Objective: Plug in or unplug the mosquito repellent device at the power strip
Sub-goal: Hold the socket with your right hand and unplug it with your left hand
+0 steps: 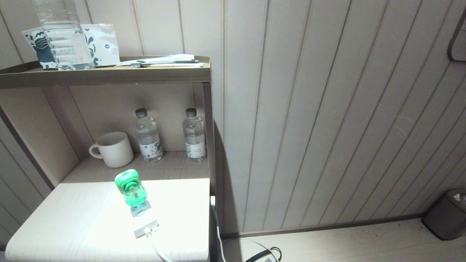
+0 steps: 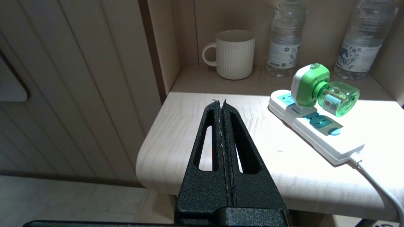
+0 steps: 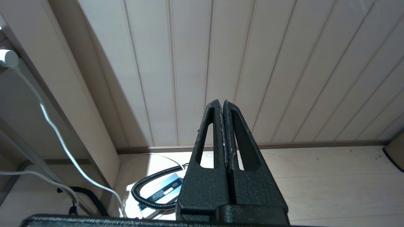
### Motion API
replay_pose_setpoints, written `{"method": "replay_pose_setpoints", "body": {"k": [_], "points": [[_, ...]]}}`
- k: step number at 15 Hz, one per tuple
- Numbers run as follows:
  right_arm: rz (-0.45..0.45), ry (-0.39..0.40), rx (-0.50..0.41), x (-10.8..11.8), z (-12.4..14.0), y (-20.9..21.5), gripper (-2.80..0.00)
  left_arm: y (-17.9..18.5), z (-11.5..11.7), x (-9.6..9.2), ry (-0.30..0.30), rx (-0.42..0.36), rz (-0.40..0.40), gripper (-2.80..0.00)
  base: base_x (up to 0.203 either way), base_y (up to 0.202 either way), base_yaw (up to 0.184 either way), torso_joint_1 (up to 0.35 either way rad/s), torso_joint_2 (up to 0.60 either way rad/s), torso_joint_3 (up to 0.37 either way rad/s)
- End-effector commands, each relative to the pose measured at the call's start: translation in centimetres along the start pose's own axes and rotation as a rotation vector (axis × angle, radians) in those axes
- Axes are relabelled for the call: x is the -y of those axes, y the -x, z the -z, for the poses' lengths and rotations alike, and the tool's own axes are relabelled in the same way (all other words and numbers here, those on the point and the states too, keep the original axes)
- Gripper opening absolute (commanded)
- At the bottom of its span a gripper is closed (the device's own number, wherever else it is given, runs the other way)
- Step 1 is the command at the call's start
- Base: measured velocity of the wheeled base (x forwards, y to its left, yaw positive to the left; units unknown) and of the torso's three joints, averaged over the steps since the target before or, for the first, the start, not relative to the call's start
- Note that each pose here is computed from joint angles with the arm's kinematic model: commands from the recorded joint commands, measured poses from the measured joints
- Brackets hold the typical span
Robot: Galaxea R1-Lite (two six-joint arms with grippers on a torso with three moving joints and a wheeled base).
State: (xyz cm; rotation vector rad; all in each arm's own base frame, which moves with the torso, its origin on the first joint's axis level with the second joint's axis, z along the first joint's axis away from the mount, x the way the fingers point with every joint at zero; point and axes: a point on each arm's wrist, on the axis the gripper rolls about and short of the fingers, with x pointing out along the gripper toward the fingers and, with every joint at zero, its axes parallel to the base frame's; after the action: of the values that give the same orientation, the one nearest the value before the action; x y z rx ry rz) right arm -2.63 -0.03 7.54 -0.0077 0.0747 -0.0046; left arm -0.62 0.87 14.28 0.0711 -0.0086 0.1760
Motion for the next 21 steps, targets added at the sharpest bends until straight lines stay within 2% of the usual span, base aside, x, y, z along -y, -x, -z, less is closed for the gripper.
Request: {"method": "replay_pose_setpoints", "body": {"k": [1,4,6,10,12,17,19,21], "points": [[0.000,0.000,-0.002,0.0,0.0,0.0,-2.80,-0.1,0.2,0.1,-0.007,-0.013,-0.005,-2.80,0.000,0.000,0.000,0.000,0.00,0.000],[0.000,0.002,-0.002,0.0,0.0,0.0,-2.80,-0.3,1.0,0.3,-0.014,-0.032,0.024,-2.80,0.000,0.000,0.000,0.000,0.00,0.000],[0.000,0.000,-0.002,0.0,0.0,0.0,-2.80,-0.3,1.2,0.3,-0.016,-0.041,-0.016,-2.80,0.000,0.000,0.000,0.000,0.00,0.000],[0.002,0.000,-0.002,0.0,0.0,0.0,-2.80,-0.4,2.2,0.5,-0.024,-0.071,0.037,-2.80,0.000,0.000,0.000,0.000,0.00,0.000],[0.001,0.000,-0.002,0.0,0.0,0.0,-2.80,-0.3,2.5,0.5,-0.028,-0.079,-0.014,-2.80,0.000,0.000,0.000,0.000,0.00,0.000],[0.000,0.002,-0.002,0.0,0.0,0.0,-2.80,2.0,5.3,0.6,-0.041,0.061,0.040,-2.80,0.000,0.000,0.000,0.000,0.00,0.000],[0.001,0.002,-0.002,0.0,0.0,0.0,-2.80,1.9,5.8,0.8,-0.040,0.069,0.099,-2.80,0.000,0.000,0.000,0.000,0.00,0.000],[0.001,0.002,-0.002,0.0,0.0,0.0,-2.80,1.9,5.6,0.9,0.001,0.104,0.153,-2.80,0.000,0.000,0.000,0.000,0.00,0.000]]}}
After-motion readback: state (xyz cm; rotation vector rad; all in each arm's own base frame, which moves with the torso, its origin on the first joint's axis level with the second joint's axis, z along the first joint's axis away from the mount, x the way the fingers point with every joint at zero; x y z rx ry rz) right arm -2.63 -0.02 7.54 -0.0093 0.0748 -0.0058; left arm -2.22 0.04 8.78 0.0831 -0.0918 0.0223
